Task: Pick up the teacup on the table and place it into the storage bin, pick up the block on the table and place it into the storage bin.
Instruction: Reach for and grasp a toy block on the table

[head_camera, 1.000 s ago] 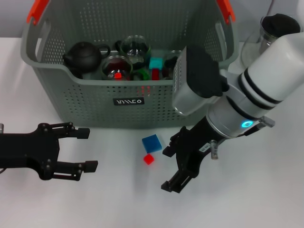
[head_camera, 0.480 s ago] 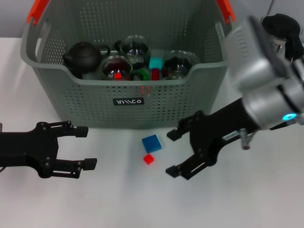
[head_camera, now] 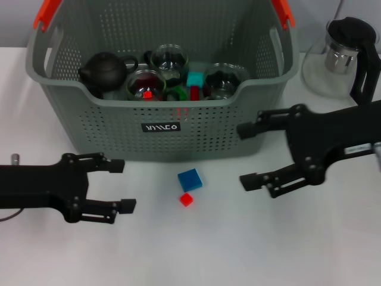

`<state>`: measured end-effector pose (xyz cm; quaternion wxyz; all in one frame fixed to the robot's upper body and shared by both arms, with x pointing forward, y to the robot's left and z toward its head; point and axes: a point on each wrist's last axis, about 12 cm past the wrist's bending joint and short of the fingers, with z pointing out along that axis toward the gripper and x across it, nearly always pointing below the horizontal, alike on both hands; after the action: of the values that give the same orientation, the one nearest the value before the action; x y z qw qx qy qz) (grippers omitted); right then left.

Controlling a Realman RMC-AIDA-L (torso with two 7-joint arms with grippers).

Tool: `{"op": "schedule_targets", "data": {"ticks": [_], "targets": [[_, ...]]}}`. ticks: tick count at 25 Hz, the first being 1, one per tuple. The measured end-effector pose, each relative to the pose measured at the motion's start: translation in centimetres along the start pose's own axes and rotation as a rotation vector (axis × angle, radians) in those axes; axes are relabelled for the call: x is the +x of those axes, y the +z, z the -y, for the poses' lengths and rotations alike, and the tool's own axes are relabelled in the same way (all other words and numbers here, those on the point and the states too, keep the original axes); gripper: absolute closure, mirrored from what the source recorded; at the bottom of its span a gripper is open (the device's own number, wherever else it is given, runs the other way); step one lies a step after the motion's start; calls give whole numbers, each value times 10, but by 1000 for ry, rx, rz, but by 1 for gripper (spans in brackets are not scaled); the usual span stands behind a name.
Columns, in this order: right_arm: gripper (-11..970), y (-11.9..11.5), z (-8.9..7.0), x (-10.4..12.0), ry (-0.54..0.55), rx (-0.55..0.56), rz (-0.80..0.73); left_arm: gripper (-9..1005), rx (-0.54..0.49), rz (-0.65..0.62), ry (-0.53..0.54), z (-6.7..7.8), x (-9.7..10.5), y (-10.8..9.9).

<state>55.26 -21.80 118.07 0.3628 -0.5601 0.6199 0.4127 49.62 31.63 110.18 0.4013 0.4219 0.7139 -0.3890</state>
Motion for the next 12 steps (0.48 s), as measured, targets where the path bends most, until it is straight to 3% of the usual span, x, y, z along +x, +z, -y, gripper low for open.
{"op": "schedule_targets", "data": {"ticks": [6, 12], "targets": [[15, -29, -11, 3, -1, -2, 134, 121, 29, -73, 57, -5, -5, 20], [15, -32, -14, 6, 30, 4, 155, 121, 29, -130, 103, -10, -11, 48]]}}
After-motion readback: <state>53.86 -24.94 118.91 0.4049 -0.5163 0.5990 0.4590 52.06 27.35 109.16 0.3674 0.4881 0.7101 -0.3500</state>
